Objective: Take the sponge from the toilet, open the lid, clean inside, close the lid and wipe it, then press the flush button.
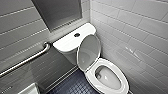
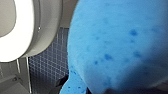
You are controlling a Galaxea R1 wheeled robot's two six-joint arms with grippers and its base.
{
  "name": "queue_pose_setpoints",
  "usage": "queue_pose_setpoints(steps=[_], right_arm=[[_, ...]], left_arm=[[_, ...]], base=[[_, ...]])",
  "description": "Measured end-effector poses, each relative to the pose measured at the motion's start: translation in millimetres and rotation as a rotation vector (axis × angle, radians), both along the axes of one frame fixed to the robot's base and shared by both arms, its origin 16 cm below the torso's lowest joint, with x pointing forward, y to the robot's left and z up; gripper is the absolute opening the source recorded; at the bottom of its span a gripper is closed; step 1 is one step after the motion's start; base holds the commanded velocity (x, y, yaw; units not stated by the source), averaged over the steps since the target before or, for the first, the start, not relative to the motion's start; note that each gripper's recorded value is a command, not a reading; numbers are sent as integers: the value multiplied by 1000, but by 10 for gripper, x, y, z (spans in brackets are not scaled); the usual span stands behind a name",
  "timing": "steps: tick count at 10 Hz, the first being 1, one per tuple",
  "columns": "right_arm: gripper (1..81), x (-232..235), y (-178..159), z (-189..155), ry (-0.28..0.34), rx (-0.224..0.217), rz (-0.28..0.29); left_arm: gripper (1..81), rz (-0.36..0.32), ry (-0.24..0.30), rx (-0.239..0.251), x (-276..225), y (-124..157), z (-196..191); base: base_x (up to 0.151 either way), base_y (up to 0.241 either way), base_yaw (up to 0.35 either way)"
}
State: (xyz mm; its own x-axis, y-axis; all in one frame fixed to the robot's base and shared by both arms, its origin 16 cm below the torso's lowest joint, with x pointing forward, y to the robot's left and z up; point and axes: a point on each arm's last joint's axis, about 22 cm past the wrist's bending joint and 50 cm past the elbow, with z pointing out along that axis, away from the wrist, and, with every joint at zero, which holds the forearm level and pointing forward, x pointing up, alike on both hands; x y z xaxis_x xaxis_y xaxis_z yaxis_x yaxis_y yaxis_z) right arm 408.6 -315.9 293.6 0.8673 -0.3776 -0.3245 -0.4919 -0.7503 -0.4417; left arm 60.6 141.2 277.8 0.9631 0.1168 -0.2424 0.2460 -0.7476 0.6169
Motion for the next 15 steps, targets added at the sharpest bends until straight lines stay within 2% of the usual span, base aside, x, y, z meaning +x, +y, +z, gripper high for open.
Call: queue_pose_setpoints(steps=[2, 5, 7, 9, 10, 11, 13, 15], right_arm=[[10, -424, 48, -69, 32, 8, 50], [10, -1139, -38, -206, 89, -7, 118], [10, -1488, -110, -250, 104, -5, 119], [10, -1855, -322, -229, 111, -24, 101], [10, -2071, -422, -213, 122, -41, 101], [10, -2107, -426, -142, 117, -43, 99], [10, -2492, -206, -77, 88, -12, 89], [10, -2742, -239, -3, 82, -17, 93]], left_arm=[[811, -17, -45, 23, 338, 259, -98], [811, -40, -114, -3, 1004, 416, -32], [811, -44, -158, -11, 1484, 512, 38], [811, -58, -125, -12, 1637, 556, 189], [811, -61, -128, -9, 1805, 593, 260], [811, -61, -156, -9, 2075, 602, 340], [811, -59, -205, -22, 2539, 562, 635], [811, -63, -195, -27, 2714, 554, 791]], base=[[0, 0, 0], [0, 0, 0], [0, 0, 0], [0, 0, 0], [0, 0, 0], [0, 0, 0], [0, 0, 0], [0, 0, 0]])
